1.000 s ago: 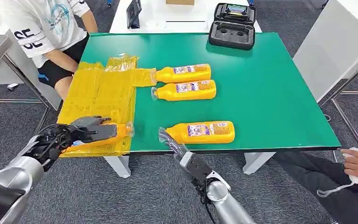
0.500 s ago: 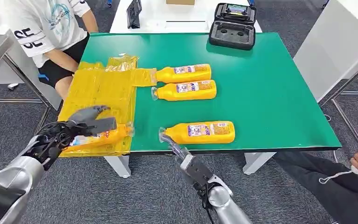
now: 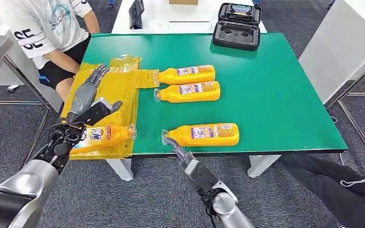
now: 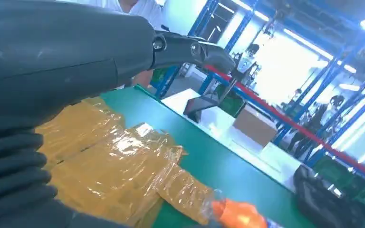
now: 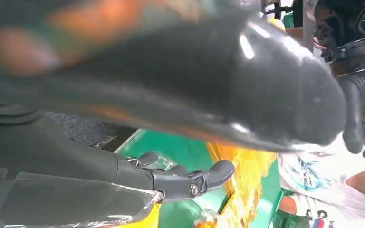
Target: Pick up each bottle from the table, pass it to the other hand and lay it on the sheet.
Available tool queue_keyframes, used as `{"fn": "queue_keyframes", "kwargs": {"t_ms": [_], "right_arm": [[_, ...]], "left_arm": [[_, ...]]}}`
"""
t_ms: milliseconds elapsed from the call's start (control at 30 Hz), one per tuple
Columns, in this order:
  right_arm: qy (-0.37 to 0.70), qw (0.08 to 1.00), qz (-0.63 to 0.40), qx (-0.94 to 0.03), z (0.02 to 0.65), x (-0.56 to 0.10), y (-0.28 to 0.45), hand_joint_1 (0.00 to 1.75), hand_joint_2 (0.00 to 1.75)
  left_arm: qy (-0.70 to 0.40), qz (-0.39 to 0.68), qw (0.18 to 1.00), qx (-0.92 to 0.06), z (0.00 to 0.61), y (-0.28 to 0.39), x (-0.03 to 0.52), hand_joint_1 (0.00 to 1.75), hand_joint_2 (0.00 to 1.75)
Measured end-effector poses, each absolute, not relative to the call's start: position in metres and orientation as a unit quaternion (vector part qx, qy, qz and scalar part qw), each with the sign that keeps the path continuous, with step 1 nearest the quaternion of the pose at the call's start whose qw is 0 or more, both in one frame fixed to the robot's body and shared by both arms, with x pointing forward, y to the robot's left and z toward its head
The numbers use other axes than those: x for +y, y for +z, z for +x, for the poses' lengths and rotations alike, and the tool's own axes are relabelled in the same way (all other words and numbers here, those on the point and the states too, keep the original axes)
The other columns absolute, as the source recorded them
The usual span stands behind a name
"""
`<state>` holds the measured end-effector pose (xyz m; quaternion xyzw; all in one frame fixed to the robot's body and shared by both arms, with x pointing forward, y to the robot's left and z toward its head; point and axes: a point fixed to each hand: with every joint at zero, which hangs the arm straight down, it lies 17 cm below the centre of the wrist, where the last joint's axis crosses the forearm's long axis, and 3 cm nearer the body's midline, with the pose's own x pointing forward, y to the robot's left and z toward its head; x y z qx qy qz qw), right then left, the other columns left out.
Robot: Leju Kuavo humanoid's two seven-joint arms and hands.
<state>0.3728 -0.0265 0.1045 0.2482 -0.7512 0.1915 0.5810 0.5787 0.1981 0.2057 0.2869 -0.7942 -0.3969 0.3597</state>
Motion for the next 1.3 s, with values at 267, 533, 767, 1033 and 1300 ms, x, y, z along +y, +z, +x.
{"fn": "queue_keyframes", "kwargs": {"t_ms": [267, 533, 767, 1033, 1300], "right_arm": [[0.19, 0.581, 0.249, -0.751, 0.372, -0.026, 0.104, 0.0, 0.0], [0.186, 0.583, 0.246, -0.752, 0.373, -0.027, 0.104, 0.0, 0.0], [0.185, 0.571, 0.197, -0.775, 0.386, -0.043, 0.118, 0.0, 1.75], [0.293, 0.505, -0.023, -0.812, 0.475, -0.11, 0.178, 0.0, 1.75], [0.32, 0.471, -0.072, -0.819, 0.522, -0.134, 0.218, 0.0, 1.75]], "left_arm": [[-0.383, 0.286, 0.361, -0.801, 0.577, 0.208, 0.197, 0.0, 1.75], [-0.343, 0.287, 0.365, -0.817, 0.575, 0.219, 0.203, 0.0, 1.75], [-0.228, 0.258, 0.378, -0.86, 0.555, 0.239, 0.212, 0.0, 1.75], [-0.046, 0.151, 0.451, -0.878, 0.482, 0.202, 0.207, 0.0, 1.75], [-0.011, 0.129, 0.439, -0.889, 0.451, 0.212, 0.204, 0.0, 1.75]]}}
